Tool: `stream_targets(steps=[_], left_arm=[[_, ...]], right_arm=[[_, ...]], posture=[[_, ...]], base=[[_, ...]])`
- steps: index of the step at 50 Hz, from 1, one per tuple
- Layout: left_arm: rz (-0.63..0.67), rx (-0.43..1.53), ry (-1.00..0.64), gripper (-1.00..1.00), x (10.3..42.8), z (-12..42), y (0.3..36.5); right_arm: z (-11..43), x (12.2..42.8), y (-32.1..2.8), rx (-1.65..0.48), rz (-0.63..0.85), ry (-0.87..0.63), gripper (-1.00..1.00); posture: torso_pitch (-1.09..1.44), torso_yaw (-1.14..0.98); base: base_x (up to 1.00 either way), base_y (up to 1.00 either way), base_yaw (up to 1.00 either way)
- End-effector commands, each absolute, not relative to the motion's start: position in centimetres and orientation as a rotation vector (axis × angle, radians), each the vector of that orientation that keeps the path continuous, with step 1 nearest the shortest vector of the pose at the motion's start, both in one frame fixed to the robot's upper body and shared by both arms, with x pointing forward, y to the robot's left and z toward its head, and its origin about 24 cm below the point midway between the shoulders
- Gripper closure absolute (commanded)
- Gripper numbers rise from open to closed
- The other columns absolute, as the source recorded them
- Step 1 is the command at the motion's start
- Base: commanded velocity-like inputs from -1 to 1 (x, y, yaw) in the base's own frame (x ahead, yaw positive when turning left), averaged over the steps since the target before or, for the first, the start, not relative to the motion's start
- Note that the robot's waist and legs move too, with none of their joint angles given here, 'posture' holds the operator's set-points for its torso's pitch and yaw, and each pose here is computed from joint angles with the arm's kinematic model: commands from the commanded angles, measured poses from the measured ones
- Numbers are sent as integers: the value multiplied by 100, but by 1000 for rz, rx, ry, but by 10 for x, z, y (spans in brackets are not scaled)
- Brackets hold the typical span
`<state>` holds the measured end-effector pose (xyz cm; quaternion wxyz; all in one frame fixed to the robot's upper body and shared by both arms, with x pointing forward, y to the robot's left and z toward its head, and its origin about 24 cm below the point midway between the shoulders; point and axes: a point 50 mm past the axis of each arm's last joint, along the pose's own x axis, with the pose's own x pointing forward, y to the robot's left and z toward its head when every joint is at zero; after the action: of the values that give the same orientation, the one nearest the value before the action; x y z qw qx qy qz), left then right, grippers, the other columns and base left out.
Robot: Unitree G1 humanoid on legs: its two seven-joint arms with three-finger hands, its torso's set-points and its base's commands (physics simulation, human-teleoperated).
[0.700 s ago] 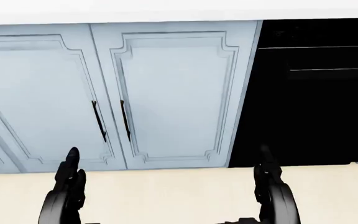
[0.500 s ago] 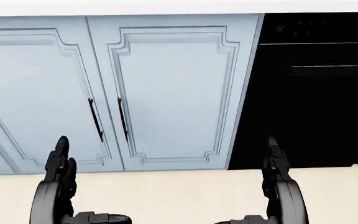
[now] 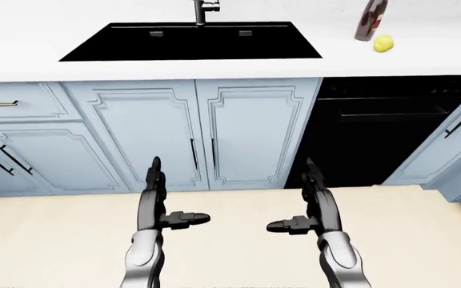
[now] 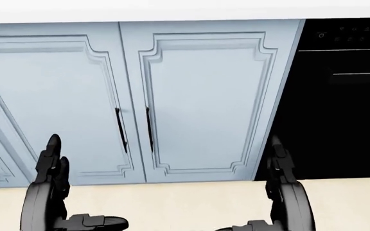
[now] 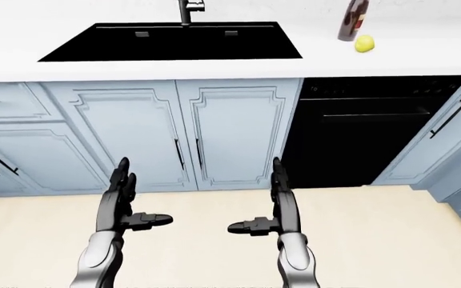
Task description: Turn the sink spout to the right.
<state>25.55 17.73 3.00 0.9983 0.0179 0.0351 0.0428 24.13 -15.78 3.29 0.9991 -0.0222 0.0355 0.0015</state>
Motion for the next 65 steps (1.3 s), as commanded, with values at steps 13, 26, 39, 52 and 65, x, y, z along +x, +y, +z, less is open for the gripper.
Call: stream_targets(steps=[13, 26, 39, 52, 65], left_arm=[[73, 10, 7, -100, 268, 48, 174], [96, 26, -151, -100, 349, 198, 175], [120, 89, -183, -100, 390, 248, 173], [148, 95, -209, -100, 388, 266, 182], [153, 93, -220, -100, 386, 273, 184]], right_arm=[[56, 246, -174, -52, -42, -18, -100], [170, 321, -194, -116, 16, -44, -100], [260, 352, -200, -174, 29, -97, -100], [289, 352, -202, -210, 16, -116, -100], [297, 345, -204, -213, 8, -126, -100]], posture=[[0, 0], [0, 0], [0, 0], [0, 0], [0, 0]], base=[[0, 0, 0], [0, 0, 0], [16, 0, 0], [56, 0, 0], [57, 0, 0]])
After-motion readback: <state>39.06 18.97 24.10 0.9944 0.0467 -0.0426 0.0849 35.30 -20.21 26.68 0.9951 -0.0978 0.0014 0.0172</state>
